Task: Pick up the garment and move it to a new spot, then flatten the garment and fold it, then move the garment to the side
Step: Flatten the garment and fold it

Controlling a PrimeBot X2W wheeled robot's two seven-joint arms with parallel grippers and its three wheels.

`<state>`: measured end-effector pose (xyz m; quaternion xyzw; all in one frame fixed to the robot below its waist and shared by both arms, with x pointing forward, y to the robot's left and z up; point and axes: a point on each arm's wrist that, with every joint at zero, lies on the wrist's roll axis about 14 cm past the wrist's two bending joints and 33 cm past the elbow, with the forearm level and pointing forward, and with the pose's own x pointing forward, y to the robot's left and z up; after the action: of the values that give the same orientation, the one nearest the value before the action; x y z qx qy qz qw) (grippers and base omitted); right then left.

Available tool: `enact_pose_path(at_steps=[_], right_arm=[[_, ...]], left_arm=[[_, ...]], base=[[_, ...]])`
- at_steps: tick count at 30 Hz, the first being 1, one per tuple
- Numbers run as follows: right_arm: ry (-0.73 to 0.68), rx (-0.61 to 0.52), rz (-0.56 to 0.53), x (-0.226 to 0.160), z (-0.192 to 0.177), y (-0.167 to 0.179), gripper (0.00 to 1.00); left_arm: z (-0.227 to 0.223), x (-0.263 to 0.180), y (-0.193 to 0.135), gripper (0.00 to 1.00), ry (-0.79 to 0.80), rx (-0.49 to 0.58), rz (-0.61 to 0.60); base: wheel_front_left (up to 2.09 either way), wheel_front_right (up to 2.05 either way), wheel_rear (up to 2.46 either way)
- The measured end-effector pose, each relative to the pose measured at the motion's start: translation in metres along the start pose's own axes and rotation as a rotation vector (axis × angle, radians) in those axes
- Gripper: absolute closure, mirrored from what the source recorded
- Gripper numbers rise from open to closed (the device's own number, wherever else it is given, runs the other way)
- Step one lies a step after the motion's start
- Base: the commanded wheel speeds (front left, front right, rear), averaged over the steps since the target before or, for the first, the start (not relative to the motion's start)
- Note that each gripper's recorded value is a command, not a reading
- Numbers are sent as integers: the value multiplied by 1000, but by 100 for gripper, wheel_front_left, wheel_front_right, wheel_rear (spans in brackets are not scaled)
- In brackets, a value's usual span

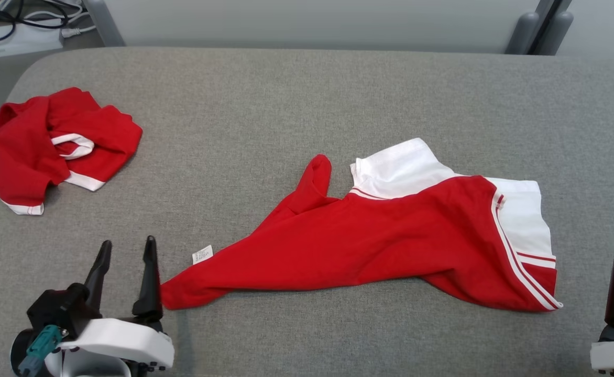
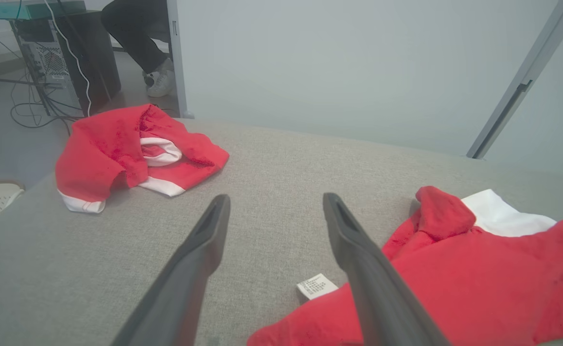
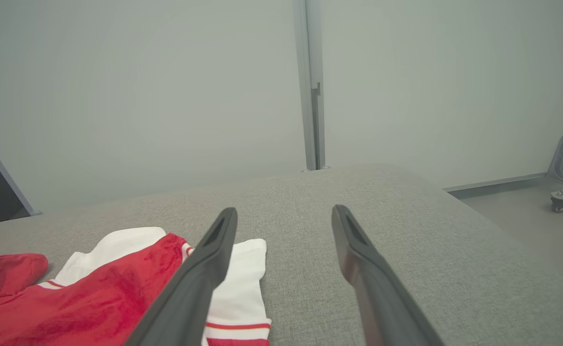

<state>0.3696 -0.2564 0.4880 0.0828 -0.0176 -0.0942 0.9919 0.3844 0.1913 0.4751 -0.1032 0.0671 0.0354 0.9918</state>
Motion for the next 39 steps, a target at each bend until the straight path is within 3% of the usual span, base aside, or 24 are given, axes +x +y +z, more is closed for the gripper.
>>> enact_pose_path(at_steps=[7, 19, 33, 39], right_arm=[[-15, -33, 43, -6, 12, 12, 0], [13, -24, 1, -46, 10, -7, 0], [18, -22, 7, -41, 10, -5, 0], [36, -32, 56, -17, 10, 13, 0]], left_arm=[[20, -17, -31, 0, -32, 2, -76], [20, -36, -35, 0, -15, 9, -82], [17, -36, -27, 0, 1, 12, -57], [-7, -35, -25, 0, 114, -44, -57]], base=[[0, 0, 0], [0, 0, 0], [0, 0, 0], [0, 0, 0]])
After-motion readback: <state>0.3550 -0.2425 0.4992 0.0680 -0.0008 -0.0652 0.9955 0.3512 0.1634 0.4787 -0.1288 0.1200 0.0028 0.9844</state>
